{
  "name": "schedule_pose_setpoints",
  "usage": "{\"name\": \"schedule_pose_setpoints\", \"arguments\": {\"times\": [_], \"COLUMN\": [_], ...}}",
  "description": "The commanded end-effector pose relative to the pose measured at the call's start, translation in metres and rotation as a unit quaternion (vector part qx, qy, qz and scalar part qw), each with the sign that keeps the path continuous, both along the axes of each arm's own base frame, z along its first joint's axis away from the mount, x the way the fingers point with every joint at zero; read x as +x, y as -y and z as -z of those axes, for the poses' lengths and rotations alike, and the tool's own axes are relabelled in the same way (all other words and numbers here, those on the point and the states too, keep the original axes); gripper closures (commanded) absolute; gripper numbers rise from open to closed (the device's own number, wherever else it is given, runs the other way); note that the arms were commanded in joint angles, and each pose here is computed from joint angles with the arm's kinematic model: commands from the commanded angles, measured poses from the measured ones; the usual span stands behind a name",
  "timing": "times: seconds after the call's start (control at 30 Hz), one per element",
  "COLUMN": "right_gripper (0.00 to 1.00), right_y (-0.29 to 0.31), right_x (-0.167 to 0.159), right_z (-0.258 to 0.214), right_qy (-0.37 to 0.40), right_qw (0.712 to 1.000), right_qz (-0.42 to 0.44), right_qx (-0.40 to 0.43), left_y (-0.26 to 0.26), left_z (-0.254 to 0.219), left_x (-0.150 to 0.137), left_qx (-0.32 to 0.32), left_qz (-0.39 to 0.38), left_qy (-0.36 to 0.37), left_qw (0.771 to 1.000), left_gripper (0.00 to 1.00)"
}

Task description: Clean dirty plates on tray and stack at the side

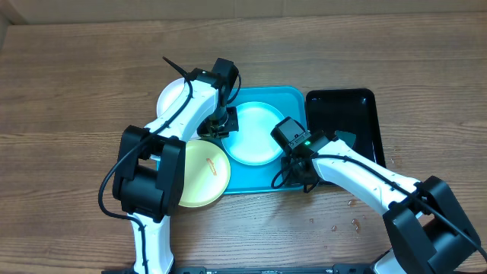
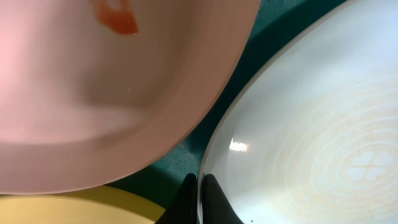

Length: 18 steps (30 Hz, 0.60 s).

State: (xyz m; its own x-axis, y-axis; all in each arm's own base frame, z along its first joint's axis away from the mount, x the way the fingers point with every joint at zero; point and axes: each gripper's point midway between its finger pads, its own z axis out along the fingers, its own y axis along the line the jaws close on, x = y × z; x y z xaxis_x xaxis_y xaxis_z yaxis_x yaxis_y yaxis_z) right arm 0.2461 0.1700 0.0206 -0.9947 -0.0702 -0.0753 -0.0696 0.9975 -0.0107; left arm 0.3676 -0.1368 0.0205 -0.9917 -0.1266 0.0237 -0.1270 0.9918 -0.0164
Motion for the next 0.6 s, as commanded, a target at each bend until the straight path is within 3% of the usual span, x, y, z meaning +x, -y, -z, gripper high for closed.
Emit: {"name": "schedule_pose_setpoints", "arguments": {"times": [0.0, 0.57], "right_gripper": [0.96, 0.96], "right_y": [-0.004, -0.006], "right_x": [-0.004, -0.015], "right_z": [0.000, 0.015], "right_qy": [-0.006, -0.020], "right_qw": [1.000, 0.999], "right_qz": [0.002, 0.002], "right_qx": [0.012, 0.032], "left_y": [0.002, 0.002], "left_z": [-0.007, -0.007], "left_x": [0.002, 0.002], "left_qx": [-0.004, -0.004], "left_qz": [0.001, 0.001], "left_qy": [0.009, 0.008], "left_qw": [1.000, 1.000], "left_gripper": [0.96, 0.96]}}
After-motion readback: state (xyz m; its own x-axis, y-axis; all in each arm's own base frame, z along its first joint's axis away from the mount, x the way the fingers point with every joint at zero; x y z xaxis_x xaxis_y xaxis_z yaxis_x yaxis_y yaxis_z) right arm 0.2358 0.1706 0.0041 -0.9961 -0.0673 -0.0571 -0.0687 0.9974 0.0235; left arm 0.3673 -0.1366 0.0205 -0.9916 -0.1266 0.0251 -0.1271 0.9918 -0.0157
